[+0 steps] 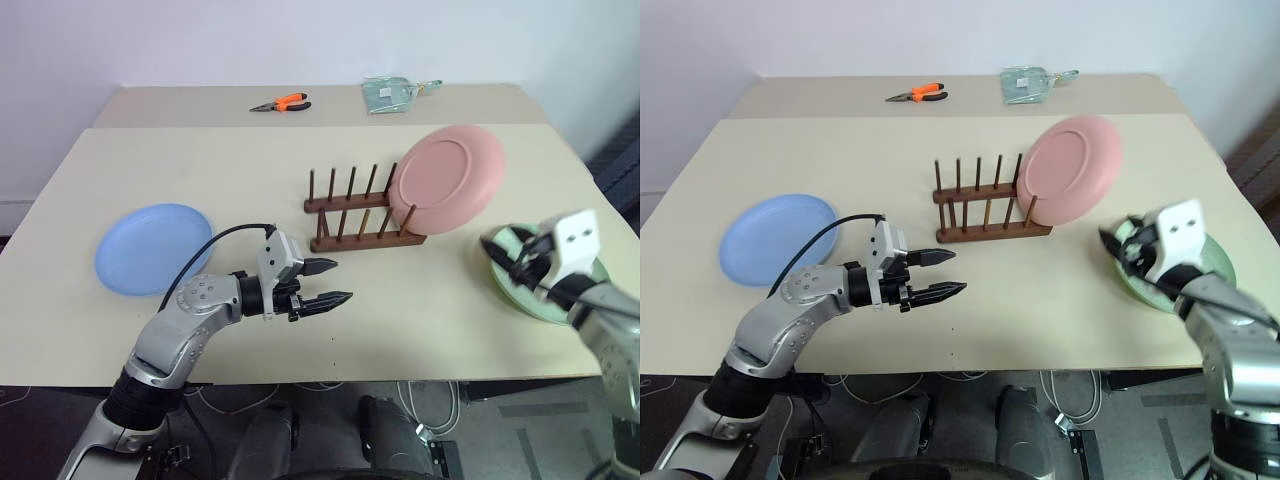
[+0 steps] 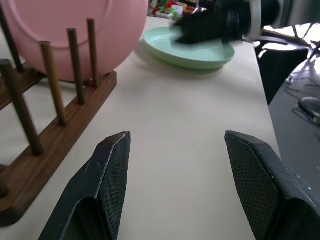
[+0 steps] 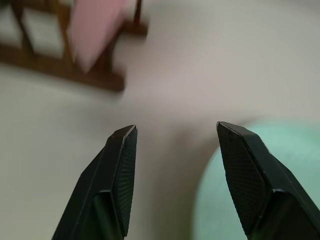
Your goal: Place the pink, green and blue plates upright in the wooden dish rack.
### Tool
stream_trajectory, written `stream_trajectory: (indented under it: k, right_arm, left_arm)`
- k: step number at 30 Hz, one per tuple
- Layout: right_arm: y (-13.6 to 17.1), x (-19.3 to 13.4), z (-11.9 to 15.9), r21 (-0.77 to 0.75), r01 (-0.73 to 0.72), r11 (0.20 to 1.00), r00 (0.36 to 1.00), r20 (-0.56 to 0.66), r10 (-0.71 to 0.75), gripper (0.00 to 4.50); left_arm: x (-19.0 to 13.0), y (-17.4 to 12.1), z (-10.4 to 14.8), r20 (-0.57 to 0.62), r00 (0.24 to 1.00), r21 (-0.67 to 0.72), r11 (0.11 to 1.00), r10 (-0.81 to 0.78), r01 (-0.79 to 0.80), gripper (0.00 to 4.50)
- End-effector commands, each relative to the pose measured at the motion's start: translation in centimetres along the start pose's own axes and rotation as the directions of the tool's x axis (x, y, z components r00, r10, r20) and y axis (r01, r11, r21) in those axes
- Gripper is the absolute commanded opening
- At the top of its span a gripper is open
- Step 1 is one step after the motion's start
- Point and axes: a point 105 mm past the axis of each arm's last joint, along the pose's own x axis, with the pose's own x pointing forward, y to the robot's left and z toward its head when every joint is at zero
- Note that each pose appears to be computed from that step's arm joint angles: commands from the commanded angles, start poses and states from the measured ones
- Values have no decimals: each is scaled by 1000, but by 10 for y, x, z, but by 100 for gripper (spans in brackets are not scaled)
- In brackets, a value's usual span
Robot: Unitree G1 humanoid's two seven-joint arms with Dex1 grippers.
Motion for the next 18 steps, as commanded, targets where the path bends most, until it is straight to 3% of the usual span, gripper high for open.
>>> stream_trajectory:
  k: [1, 11, 18]
  right_arm:
    - [-3, -2, 12, -57, 42, 997, 998, 54, -39, 254]
    - [-29, -2, -27, -218, 124, 968, 983, -108, -150, 254]
    - [-38, 2, -34, -244, 161, 956, 972, -127, -196, 254]
  left_arm:
    - [3, 1, 6, 31, 999, 41, 999, -23, 22, 309]
    - [4, -1, 5, 30, 999, 56, 998, -14, 13, 309]
    - [25, 51, -19, -46, 979, 60, 979, 196, -193, 309]
